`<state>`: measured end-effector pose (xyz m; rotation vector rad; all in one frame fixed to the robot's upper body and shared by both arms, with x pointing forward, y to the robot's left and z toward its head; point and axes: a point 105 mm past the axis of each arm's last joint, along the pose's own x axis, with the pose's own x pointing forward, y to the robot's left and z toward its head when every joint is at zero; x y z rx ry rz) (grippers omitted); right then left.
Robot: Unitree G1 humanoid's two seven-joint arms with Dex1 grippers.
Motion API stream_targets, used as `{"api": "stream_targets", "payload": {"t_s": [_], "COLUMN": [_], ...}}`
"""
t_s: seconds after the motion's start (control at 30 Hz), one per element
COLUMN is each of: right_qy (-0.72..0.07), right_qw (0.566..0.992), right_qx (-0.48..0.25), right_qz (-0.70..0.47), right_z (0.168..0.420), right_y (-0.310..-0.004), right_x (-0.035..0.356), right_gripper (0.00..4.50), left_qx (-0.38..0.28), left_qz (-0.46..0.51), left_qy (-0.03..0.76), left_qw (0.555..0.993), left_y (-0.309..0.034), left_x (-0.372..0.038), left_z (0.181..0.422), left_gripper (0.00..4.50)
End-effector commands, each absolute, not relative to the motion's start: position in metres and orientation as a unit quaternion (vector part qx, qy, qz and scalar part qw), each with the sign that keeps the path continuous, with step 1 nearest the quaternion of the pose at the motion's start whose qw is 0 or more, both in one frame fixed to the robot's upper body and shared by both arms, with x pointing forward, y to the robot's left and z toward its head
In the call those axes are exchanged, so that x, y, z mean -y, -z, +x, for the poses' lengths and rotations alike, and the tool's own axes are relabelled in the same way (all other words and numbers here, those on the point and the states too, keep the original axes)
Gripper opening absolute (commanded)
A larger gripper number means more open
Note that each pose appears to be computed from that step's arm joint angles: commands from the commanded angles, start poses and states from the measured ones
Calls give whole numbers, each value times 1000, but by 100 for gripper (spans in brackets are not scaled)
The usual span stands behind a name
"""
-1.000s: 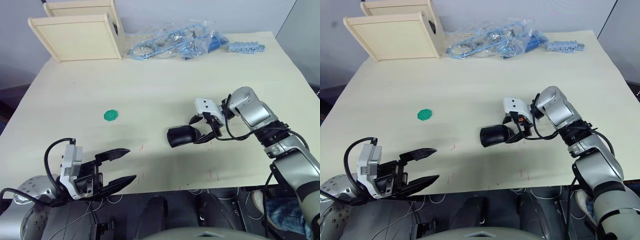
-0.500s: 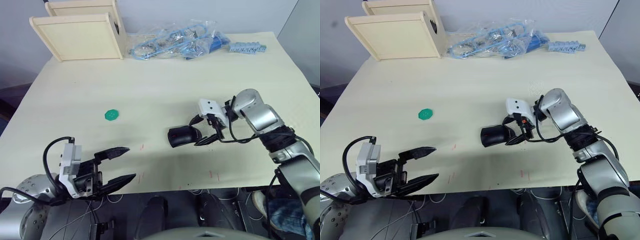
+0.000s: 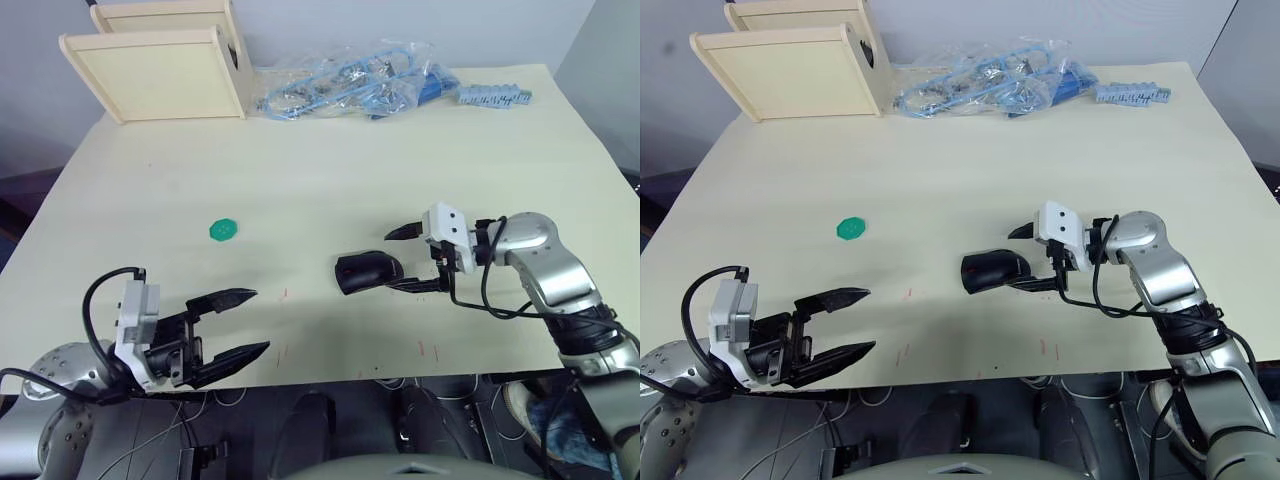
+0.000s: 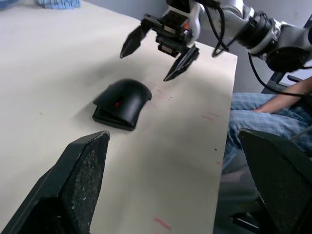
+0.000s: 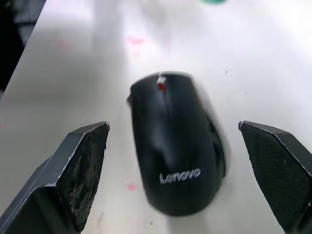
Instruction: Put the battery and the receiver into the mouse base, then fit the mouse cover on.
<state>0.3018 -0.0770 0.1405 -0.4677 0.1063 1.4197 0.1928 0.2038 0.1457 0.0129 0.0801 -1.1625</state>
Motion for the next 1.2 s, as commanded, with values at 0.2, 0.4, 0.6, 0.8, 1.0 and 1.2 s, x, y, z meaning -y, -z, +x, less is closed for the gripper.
{"api": "stream_targets", "payload": {"t_s": [0.2, 0.4, 0.6, 0.8, 1.0, 1.2], "right_qy": [-609, -605, -597, -603, -611, -624], "right_qw": [768, 768, 775, 773, 765, 753], "right_qx": [-9, -4, 0, -1, 4, 7], "right_qz": [-201, -209, -206, -199, -204, -208], "right_z": [304, 305, 309, 310, 313, 314], "right_y": [-136, -121, -117, -114, -116, -118], "right_x": [80, 78, 80, 80, 75, 72], "right_gripper": [448, 448, 448, 448, 448, 448], "left_qx": [-30, -32, -36, -44, -48, -47], "left_qz": [11, 16, 17, 15, 14, 15], "left_qy": [562, 578, 587, 586, 581, 576], "left_qw": [827, 815, 809, 809, 813, 816], "left_y": [-149, -147, -145, -142, -139, -138], "left_x": [-201, -202, -205, -212, -215, -216], "left_z": [195, 201, 202, 197, 191, 187], "left_gripper": [450, 450, 450, 450, 450, 450]}}
